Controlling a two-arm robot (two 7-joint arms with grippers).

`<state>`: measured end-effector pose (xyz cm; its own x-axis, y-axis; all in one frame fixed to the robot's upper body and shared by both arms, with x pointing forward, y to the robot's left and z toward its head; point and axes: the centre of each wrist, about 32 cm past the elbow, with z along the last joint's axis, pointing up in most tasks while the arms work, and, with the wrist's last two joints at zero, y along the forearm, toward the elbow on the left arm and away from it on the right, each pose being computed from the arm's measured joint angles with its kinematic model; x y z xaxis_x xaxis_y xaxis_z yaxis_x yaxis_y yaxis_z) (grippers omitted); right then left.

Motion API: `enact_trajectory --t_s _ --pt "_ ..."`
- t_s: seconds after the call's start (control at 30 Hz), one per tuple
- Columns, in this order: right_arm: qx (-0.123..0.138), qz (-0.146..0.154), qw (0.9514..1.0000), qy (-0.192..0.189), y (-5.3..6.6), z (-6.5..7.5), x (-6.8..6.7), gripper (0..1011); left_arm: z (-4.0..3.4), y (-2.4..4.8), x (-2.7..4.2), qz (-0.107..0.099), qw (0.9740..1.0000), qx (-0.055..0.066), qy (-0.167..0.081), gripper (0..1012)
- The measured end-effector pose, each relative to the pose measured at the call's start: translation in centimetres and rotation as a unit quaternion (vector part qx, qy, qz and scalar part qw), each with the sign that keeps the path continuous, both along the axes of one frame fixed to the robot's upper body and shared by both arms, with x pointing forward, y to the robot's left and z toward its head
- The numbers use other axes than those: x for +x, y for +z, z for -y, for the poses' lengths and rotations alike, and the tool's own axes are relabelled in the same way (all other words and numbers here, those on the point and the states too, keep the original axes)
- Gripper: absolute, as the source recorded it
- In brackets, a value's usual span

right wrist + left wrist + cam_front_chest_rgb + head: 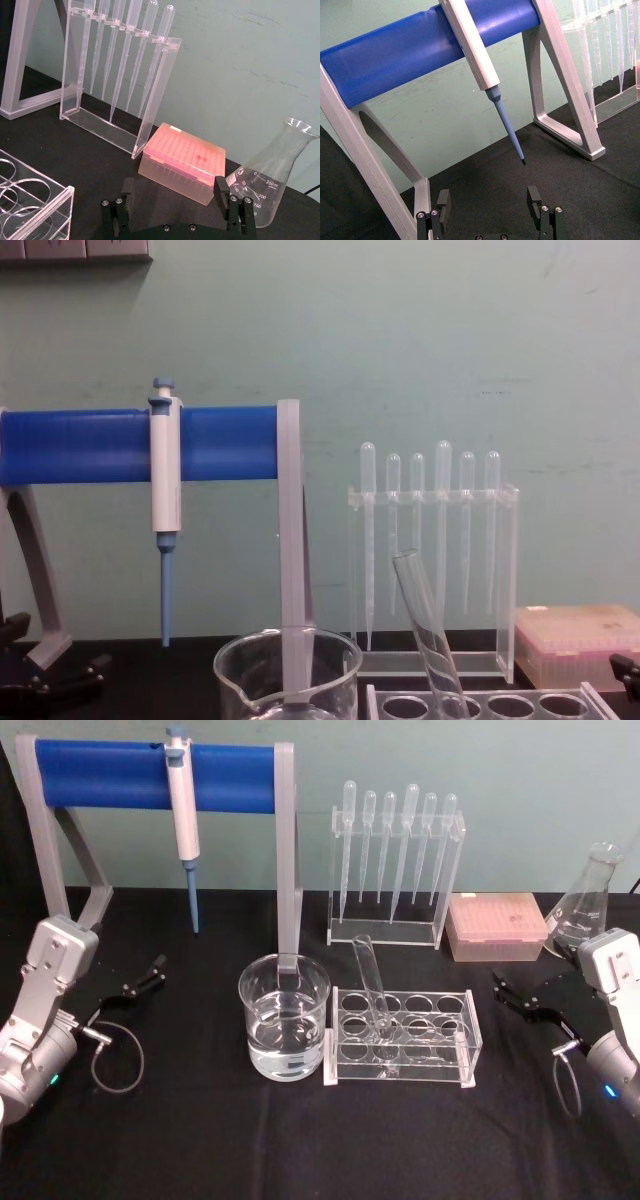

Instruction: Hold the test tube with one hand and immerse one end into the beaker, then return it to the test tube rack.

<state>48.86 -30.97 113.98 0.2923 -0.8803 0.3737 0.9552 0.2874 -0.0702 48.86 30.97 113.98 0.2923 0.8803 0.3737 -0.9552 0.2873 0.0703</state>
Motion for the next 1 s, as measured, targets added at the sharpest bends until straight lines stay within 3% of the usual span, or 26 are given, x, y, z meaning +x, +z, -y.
enact_trajectory --t_s 0.2,0.43,0.63,0.8,1.0 --pt "-0.001 0.002 1.0000 0.000 0.0 0.0 -0.2 1000 0.00 0.00 0.00 0.000 1.0000 0.000 0.000 1000" --pt "-0.019 0.006 0.9998 -0.002 1.0 -0.1 -2.3 1002 0.00 0.00 0.00 0.000 1.0000 0.000 0.000 1000" --pt "-0.019 0.013 0.9996 0.019 2.7 -0.6 -5.1 1000 0.00 0.00 0.00 0.000 1.0000 0.000 0.000 1000" --pt "-0.005 0.008 0.9975 0.070 4.1 -1.4 -6.5 1002 0.00 0.00 0.00 0.000 1.0000 0.000 0.000 1000" --pt "0.020 -0.014 0.9865 0.162 5.5 -3.2 -6.1 1002 0.00 0.00 0.00 0.000 1.0000 0.000 0.000 1000"
